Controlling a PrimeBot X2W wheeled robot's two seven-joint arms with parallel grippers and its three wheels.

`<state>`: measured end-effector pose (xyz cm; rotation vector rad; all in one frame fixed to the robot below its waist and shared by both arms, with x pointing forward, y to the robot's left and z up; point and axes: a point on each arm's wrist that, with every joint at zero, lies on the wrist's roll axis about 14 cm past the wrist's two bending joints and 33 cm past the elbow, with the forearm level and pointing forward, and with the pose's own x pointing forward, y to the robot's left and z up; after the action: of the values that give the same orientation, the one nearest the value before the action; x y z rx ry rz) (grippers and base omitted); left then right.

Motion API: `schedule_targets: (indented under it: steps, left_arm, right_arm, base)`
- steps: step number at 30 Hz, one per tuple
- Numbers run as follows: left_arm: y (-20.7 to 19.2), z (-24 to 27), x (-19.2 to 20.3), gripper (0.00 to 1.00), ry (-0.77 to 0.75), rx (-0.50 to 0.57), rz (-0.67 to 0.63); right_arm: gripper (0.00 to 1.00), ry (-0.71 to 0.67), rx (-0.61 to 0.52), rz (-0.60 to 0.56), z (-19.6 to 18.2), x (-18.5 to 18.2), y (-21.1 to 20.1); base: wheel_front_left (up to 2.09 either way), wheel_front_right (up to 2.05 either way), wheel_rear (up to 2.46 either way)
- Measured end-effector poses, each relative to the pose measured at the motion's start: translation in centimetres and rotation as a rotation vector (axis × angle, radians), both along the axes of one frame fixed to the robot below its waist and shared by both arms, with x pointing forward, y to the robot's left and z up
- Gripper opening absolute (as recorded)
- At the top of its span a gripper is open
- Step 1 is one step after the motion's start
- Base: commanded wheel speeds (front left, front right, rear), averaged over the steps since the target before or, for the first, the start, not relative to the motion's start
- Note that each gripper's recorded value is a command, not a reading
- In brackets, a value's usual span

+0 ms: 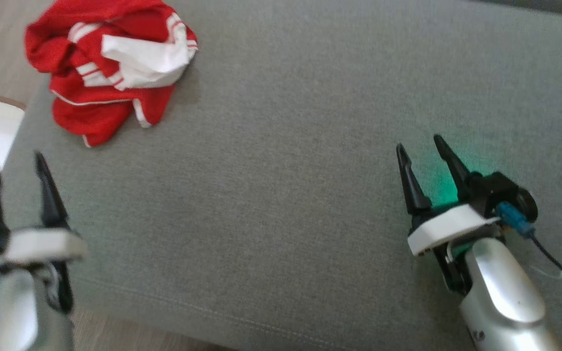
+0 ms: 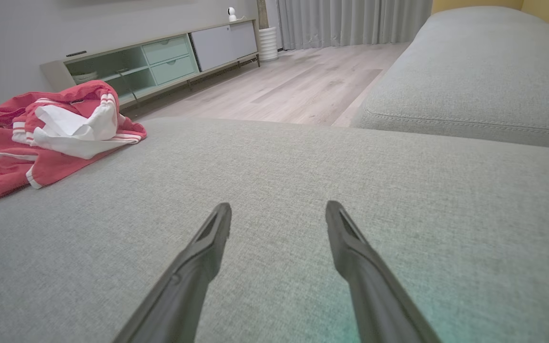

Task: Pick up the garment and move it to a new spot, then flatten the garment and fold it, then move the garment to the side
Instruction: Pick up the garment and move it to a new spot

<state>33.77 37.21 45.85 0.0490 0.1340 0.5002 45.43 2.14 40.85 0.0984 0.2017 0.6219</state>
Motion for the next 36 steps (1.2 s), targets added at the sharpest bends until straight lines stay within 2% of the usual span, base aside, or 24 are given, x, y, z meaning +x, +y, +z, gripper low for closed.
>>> schedule_targets:
  steps: [7, 12, 15, 19, 23, 32, 33, 34, 36]
  left_arm:
    - [1.7, 2.3, 7.9, 1.0, -0.007, 0.101, -0.096]
    - [2.1, 1.5, 12.1, 1.0, 0.052, 0.136, -0.156]
    - [2.4, 0.3, 14.1, 1.0, 0.113, 0.148, -0.183]
    - [0.5, -1.6, 17.2, 1.0, 0.15, 0.108, -0.248]
    - [0.3, -3.5, 18.4, 1.0, 0.191, 0.072, -0.253]
    - [0.8, -7.7, 18.6, 1.0, 0.334, 0.018, -0.202]
    - [0.8, -7.7, 18.7, 0.85, 0.336, 0.017, -0.2]
    - [0.9, -7.7, 18.7, 0.0, 0.338, 0.023, -0.192]
    - [0.9, -7.6, 18.6, 0.0, 0.339, 0.027, -0.19]
  right_arm:
    - [1.0, -0.005, 0.008, 0.002, -1.2, 2.0, -0.2]
    - [1.0, -0.003, 0.006, -0.025, -2.2, 3.0, -1.5]
    - [1.0, -0.009, 0.011, -0.039, -2.4, 3.6, -2.0]
    - [1.0, -0.015, 0.016, -0.062, -2.7, 4.3, -2.8]
    - [1.0, -0.025, 0.02, -0.083, -2.9, 5.0, -3.6]
    - [1.0, -0.032, 0.03, -0.117, -3.1, 5.6, -4.6]
    - [1.0, -0.032, 0.03, -0.118, -3.1, 5.6, -4.6]
    - [1.0, -0.033, 0.03, -0.118, -3.0, 5.6, -4.6]
    - [1.0, -0.032, 0.03, -0.119, -3.0, 5.6, -4.6]
  base:
    - [0.0, 0.0, 0.0]
    - [0.0, 0.0, 0.0]
    - [0.0, 0.0, 0.0]
    - [0.0, 0.0, 0.0]
    - [0.0, 0.0, 0.0]
    - [0.0, 0.0, 0.0]
    - [0.0, 0.0, 0.0]
    - [0.0, 0.0, 0.0]
    - [0.0, 0.0, 0.0]
